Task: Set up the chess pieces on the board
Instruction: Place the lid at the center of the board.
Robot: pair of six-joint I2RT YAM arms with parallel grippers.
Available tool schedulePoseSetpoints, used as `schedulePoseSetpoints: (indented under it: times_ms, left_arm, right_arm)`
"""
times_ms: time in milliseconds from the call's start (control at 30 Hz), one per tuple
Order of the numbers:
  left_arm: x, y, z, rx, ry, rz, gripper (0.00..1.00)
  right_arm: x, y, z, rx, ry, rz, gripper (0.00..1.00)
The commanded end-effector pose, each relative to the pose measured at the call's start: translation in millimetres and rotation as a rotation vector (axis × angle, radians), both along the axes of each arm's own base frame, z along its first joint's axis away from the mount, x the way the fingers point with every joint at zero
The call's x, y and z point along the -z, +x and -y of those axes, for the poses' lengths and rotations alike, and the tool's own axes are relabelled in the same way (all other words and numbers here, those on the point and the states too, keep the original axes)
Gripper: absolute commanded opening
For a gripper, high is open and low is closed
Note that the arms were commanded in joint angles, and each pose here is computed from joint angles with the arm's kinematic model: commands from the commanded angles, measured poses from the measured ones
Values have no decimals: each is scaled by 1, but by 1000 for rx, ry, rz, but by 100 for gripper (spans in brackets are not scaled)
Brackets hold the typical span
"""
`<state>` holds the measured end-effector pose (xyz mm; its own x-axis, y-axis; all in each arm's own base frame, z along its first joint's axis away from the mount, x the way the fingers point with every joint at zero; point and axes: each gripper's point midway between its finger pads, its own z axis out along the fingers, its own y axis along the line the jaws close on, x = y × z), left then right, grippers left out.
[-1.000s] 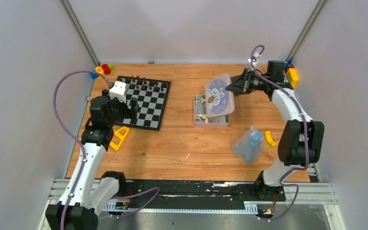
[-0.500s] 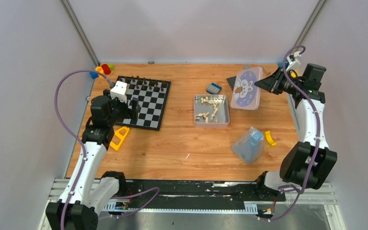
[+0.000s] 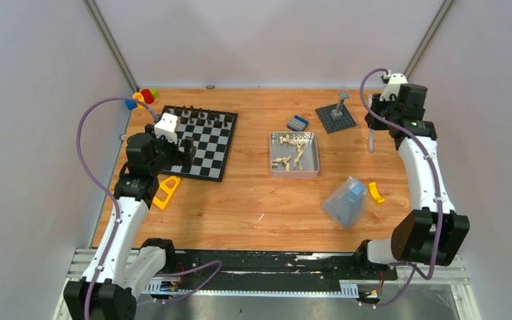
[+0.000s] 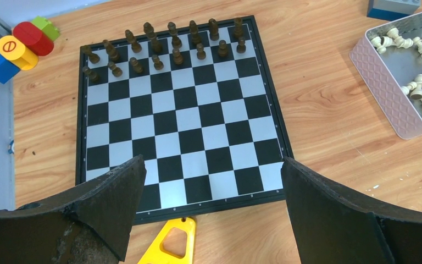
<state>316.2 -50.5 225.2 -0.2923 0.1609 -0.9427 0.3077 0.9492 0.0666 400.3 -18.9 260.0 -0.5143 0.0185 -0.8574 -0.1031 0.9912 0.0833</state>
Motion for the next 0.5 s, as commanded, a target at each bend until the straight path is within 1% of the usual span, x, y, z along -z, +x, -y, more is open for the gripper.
schedulePoseSetpoints:
  times_ms: [0, 100, 200, 300, 467]
  left_arm:
    - [-10, 2, 1, 14, -3, 38, 100]
    - [-13, 0, 2, 15, -4, 48, 100]
    - [-15, -2, 2, 18, -8, 54, 100]
    - [-15, -2, 3, 23, -12, 55, 100]
    - [-14, -2, 4, 26, -12, 53, 100]
  right_arm:
    - [38, 18, 16, 92, -222, -67, 0]
    - [76, 26, 11, 95, -330, -166, 0]
    - [112, 29, -3, 66, -400, -256, 0]
    - [138, 31, -19, 25, -390, -312, 0]
    - [167, 27, -55, -64, -309, -399, 1]
